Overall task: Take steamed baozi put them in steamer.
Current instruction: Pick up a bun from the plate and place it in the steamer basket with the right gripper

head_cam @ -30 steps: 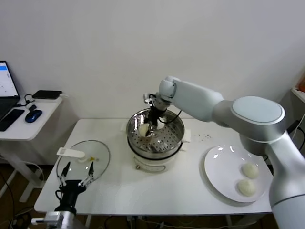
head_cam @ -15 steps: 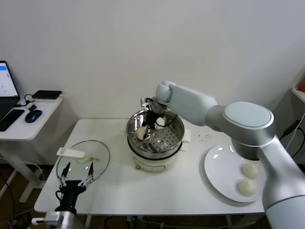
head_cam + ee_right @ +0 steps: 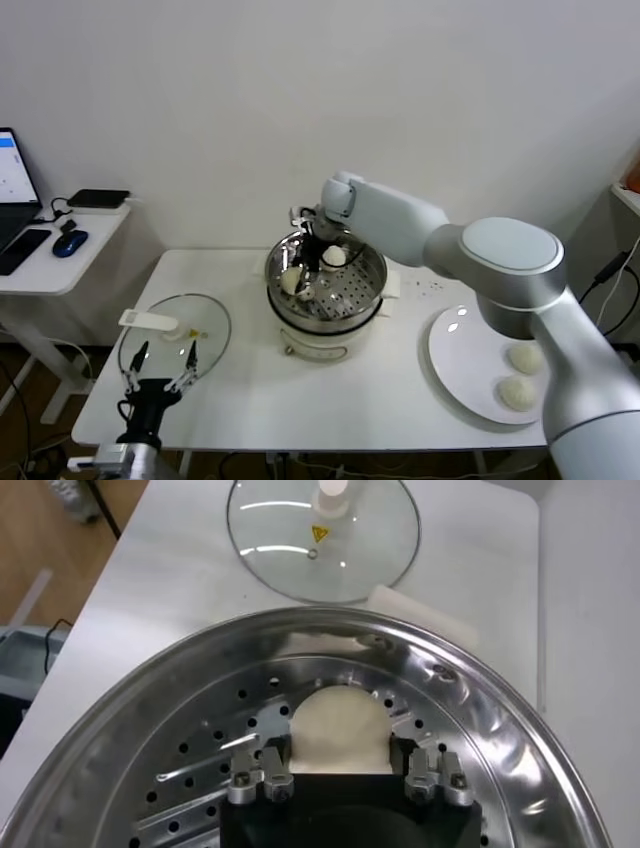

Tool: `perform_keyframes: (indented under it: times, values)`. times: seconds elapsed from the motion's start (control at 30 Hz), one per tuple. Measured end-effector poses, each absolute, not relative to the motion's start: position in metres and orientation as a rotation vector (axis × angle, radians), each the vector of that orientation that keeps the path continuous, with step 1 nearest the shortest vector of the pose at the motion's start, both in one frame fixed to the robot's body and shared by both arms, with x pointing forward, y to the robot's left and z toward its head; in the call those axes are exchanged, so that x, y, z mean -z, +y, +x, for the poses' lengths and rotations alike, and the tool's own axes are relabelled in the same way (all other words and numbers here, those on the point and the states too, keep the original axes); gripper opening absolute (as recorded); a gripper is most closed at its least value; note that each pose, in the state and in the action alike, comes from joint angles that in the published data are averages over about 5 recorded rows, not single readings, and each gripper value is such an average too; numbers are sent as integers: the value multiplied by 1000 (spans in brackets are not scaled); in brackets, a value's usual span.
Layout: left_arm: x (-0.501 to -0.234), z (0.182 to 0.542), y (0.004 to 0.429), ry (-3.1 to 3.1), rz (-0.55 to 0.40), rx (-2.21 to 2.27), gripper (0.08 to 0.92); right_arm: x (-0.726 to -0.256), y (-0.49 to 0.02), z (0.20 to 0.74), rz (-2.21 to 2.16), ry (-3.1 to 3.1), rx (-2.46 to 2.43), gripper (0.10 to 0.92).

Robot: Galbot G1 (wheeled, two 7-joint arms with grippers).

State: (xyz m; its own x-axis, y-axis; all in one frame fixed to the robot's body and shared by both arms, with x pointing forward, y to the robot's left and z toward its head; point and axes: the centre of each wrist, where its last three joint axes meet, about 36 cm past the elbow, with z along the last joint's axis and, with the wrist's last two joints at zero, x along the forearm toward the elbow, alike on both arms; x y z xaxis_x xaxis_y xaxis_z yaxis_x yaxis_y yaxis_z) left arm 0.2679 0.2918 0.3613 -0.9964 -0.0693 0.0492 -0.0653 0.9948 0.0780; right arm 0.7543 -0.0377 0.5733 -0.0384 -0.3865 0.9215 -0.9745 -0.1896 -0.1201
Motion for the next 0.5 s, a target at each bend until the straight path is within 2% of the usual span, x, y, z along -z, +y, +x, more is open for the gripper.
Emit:
perform_keyframes:
  times: [0.1,0.3,0.5]
  values:
    - [-361,268,292,-3086,104,118,823,-573,-38,754,1624,-1454,-1220,659]
    - [-361,268,292,-3086,104,117,823,-574,-41,754,1623,-1452,-1222,800]
    - [-361,268,292,-3085,106,118,823,-582,-48,755,1619,-1455,-1226,822]
